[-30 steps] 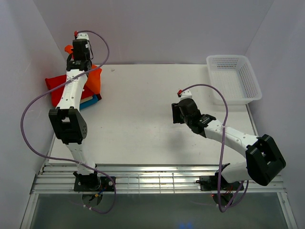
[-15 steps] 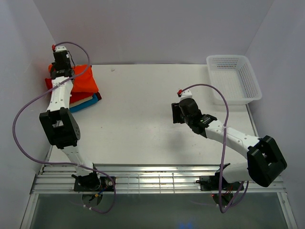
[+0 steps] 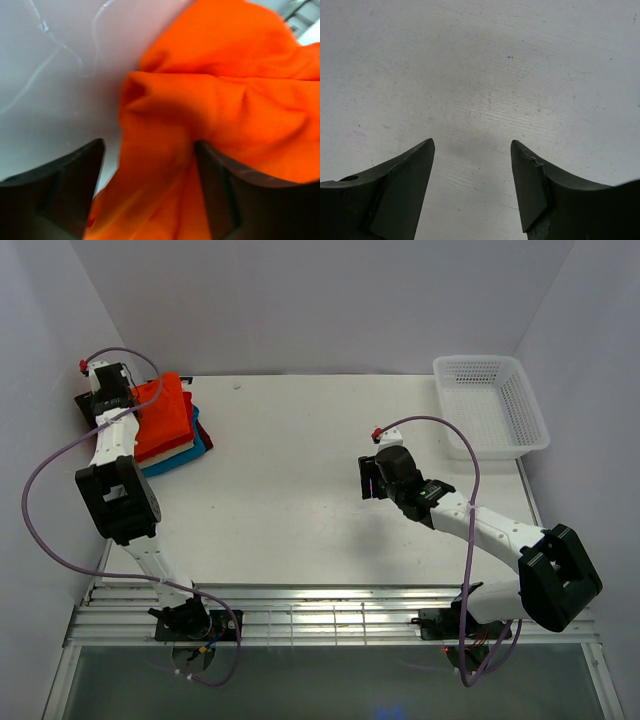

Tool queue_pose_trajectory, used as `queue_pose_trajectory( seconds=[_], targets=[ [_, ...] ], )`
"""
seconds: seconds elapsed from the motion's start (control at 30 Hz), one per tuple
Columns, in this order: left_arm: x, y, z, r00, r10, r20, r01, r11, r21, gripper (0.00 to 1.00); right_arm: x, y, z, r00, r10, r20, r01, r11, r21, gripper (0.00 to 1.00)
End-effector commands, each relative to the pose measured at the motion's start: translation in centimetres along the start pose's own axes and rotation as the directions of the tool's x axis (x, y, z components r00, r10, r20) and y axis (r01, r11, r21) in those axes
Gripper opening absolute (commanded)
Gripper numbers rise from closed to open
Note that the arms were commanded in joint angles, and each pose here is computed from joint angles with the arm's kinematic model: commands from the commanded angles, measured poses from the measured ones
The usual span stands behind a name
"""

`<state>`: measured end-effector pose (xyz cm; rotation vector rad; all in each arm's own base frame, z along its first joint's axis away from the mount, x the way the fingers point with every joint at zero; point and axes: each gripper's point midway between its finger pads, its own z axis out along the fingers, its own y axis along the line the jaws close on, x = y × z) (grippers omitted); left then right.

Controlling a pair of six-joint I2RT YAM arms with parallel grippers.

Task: Fold and stack the t-shirts
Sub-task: Put the neatly folded tshirt into the corner of the board with the left arm

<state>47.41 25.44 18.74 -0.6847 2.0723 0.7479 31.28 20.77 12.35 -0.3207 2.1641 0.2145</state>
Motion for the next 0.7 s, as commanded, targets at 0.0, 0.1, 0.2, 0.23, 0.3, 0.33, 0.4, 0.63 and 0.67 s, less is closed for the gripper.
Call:
queue_pose_trajectory(
  seconds=[0.0,0.1,0.2,0.23,0.3,0.33,0.4,0.63,0.67],
  targets=[
    [-2.8,1.7,-0.9,0.990,-0.130,0.052,0.133,0.990,-0.054,0.89,-1.3,0.1,0.0,0.999,-0.001,0.036,0.000,1.000,0.004,0.69],
    [-4.9,2.0,-3.1,0.979,-0.176,0.101,0.180,0.983,-0.030,0.91,-1.5,0.1,0.0,1.000,-0.003,0.028,0.003,1.000,0.009,0.69],
    [-9.4,1.6,-8.4,0.955,-0.208,0.213,0.210,0.978,0.015,0.91,-2.1,0.3,-0.2,0.999,0.007,0.039,-0.006,1.000,-0.004,0.69],
    [-11.3,0.2,-11.1,0.941,-0.215,0.262,0.207,0.977,0.058,0.91,-2.4,0.5,-0.2,0.999,0.010,0.048,-0.010,1.000,-0.009,0.68],
    [-14.1,-0.9,-16.9,0.909,-0.234,0.346,0.201,0.971,0.129,0.91,-3.3,0.9,-0.6,0.998,0.017,0.067,-0.016,0.999,-0.028,0.66],
    [-15.0,-0.9,-18.9,0.893,-0.257,0.370,0.211,0.964,0.159,0.91,-3.7,0.9,-0.8,0.997,0.019,0.072,-0.017,0.999,-0.032,0.65],
    [-16.2,-0.2,-23.5,0.847,-0.348,0.401,0.258,0.930,0.261,0.91,-4.6,1.0,-1.4,0.995,0.026,0.094,-0.023,0.999,-0.036,0.63],
    [-8.2,-3.3,-28.0,0.874,-0.420,0.245,0.248,0.819,0.518,0.90,-7.7,0.3,-4.4,0.981,0.050,0.185,-0.045,0.999,-0.031,0.62],
    [-7.4,-3.6,-28.1,0.871,-0.424,0.248,0.241,0.809,0.535,0.90,-8.6,0.0,-5.0,0.978,0.051,0.205,-0.049,0.999,-0.017,0.63]
  ],
)
